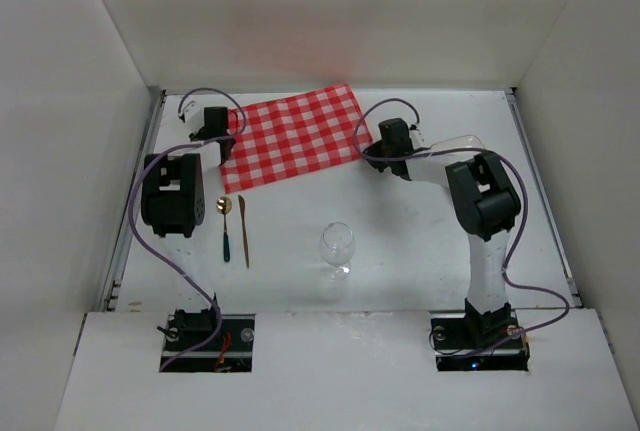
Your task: Set the dinner table for one person
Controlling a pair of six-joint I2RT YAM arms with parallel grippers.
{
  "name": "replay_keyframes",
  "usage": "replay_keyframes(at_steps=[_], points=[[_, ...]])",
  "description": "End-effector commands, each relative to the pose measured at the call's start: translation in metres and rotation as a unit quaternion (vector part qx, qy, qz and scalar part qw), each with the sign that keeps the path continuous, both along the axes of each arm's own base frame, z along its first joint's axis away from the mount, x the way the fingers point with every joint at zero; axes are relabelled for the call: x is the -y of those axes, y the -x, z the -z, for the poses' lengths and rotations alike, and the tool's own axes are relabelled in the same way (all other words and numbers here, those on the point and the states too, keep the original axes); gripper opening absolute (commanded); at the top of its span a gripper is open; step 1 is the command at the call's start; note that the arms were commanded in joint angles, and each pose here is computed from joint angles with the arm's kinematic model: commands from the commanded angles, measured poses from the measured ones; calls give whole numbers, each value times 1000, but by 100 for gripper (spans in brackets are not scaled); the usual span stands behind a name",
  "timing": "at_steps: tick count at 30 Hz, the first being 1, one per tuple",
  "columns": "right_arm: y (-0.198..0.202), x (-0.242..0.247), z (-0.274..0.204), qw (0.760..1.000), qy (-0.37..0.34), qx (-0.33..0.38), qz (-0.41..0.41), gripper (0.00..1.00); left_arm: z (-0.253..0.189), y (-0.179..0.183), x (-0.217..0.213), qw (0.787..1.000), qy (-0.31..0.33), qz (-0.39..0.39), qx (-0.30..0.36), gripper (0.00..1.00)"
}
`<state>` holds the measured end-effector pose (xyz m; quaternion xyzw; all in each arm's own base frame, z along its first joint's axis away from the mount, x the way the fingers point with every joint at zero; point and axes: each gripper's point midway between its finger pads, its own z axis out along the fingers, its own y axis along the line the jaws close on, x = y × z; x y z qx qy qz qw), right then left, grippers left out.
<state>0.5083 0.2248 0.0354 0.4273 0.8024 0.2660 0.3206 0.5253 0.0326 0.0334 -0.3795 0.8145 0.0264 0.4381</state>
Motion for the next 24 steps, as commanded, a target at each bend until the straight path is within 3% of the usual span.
replay_keyframes(at_steps=[1,13,24], points=[[-7,20,-33,997,-30,59,31,4,-23,-26,23,999,1,32,25,31],[55,88,-23,994,-41,78,71,4,-49,-61,126,990,13,131,53,32],[126,109,-2,991,-58,72,100,7,-37,-46,155,986,15,158,42,32]])
